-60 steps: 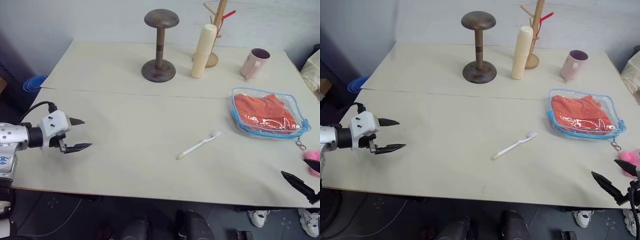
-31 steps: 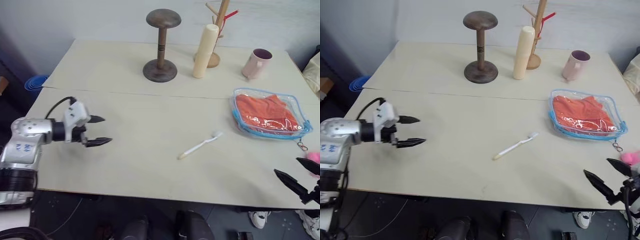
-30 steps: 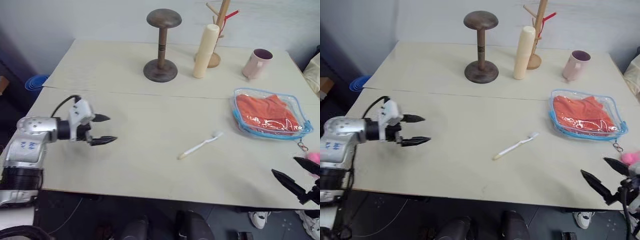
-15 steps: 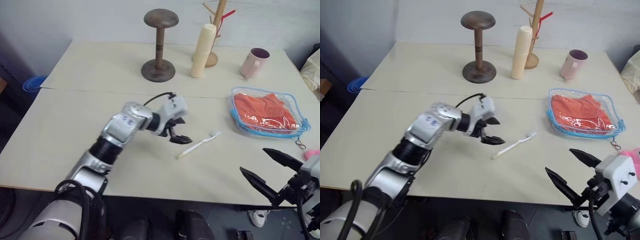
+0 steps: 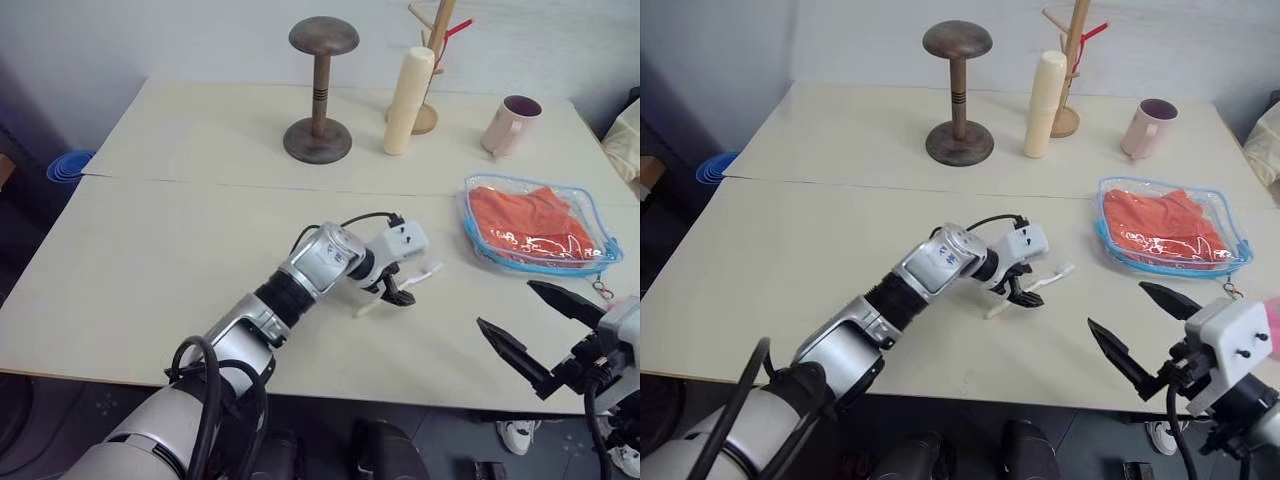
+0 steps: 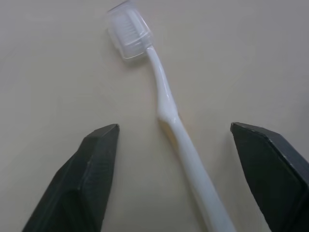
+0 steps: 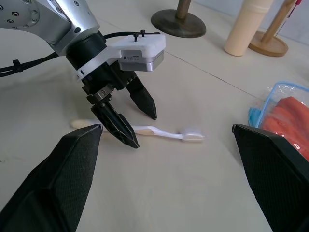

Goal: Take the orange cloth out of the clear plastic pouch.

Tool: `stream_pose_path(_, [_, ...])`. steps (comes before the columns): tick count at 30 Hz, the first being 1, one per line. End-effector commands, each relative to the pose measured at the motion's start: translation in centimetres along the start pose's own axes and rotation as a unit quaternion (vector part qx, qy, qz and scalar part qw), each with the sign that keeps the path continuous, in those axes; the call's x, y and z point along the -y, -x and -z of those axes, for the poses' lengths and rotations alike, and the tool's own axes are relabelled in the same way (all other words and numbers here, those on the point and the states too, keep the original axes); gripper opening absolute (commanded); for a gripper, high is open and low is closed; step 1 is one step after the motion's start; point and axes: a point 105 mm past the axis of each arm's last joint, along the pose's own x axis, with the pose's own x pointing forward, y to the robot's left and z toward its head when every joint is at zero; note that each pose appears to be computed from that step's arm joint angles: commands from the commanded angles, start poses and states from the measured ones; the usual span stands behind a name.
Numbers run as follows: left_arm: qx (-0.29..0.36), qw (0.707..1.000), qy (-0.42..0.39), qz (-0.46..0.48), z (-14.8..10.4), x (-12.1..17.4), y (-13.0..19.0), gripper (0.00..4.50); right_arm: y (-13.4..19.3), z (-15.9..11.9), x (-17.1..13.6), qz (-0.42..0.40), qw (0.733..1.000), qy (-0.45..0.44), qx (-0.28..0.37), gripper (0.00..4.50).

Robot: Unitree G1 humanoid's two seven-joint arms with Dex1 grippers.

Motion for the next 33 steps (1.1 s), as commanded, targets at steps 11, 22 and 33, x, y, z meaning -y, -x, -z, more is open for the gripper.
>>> stream_pose_path(11, [0.035,0.995,0.086,0.044,-1.0,1.4,1.2,0.12,-2.1,-1.3,-0.8,-0.051,0.998,0.005,0.027,4.50])
stream_pose_path(22, [0.028,0.884,0.363,-0.293,13.5,-5.0,17.8,0.12,-8.2,-3.1,-5.4,-0.269,0.960,0.026,0.070,4.50])
stream_pose_path(33, [-0.062,0.749,0.417,-0.511,26.6,-2.1,32.7,0.12,-11.0,-3.1,-6.2,-0.363,0.928,0.030,0.079,4.50])
